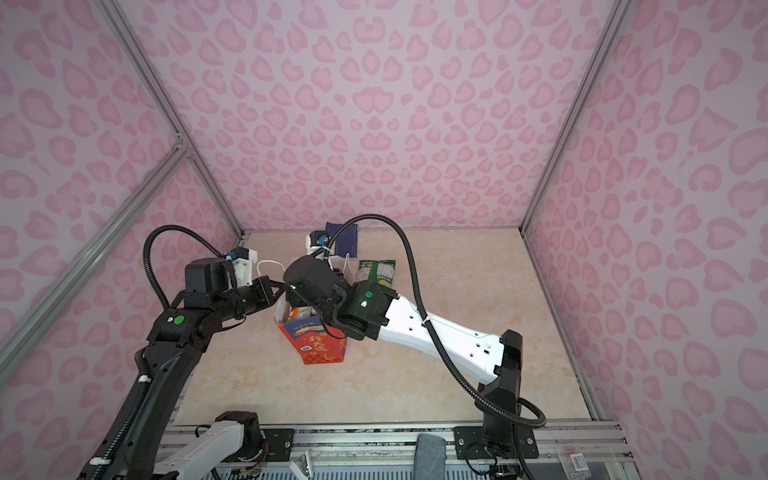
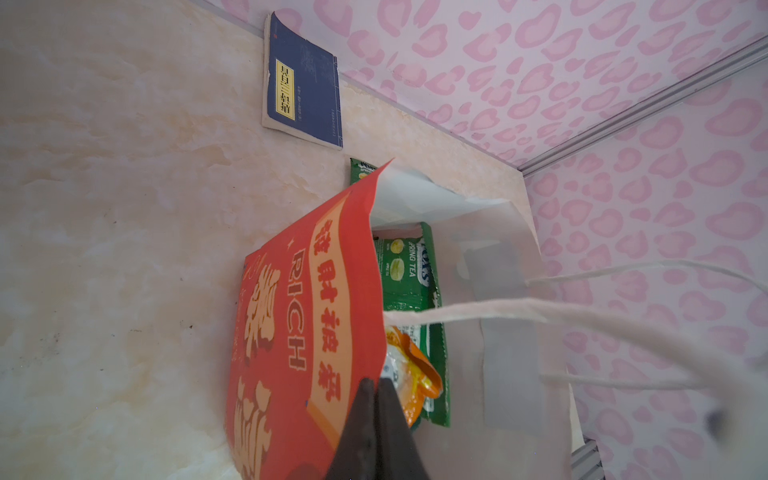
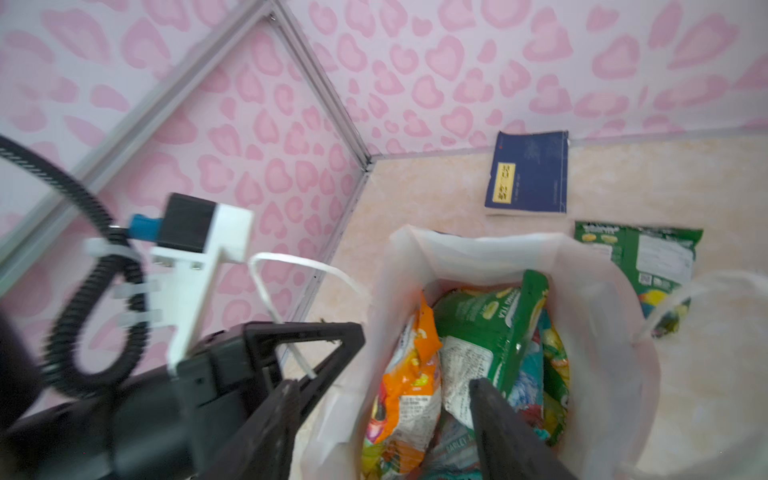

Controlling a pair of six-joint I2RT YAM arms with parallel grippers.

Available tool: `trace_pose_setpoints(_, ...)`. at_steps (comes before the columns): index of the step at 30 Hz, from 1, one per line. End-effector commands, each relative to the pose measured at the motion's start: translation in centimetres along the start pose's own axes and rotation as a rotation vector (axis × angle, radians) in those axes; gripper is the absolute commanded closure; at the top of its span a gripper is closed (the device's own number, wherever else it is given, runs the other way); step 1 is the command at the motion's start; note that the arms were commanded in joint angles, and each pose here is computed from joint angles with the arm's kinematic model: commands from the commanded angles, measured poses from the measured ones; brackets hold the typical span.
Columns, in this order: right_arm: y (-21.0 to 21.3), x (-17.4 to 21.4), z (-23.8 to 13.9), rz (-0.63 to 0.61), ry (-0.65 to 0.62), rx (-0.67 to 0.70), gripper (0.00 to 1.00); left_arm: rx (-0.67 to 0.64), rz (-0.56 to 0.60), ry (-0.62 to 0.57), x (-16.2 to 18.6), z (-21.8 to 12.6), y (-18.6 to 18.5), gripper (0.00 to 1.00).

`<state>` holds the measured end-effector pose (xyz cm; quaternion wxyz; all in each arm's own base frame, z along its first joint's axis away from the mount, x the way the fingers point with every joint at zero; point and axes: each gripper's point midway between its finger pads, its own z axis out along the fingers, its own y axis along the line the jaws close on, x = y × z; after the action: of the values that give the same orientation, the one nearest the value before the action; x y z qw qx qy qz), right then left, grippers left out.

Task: Place the snacks into the paper bag
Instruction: 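Open the right gripper and lift it out of the bag, then move the right gripper down onto the green Spring Tea packet beside the bag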

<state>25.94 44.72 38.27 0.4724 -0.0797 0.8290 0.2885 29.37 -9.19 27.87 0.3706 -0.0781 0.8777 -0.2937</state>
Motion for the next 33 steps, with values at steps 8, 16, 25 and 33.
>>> trace_pose_setpoints(8,-2.0,-4.7,-5.1,-0.311,-0.071,0.111,0.17,0.034,0.025,-0.035,-0.9,0.0,-0.8,0.92)
trace_pose_setpoints(16,-6.6,-7.0,-9.8,-0.306,-0.168,0.162,0.03,0.032,0.025,-0.033,-0.9,0.0,-0.7,0.92)
trace_pose_setpoints(25,-16.8,-5.8,-11.1,-0.147,-0.145,0.245,0.03,0.029,0.023,-0.033,-0.9,0.1,-0.6,0.92)
trace_pose_setpoints(33,-26.4,-0.6,-6.4,0.061,-0.019,0.276,0.03,0.026,0.023,-0.033,-0.9,0.1,-0.5,0.92)
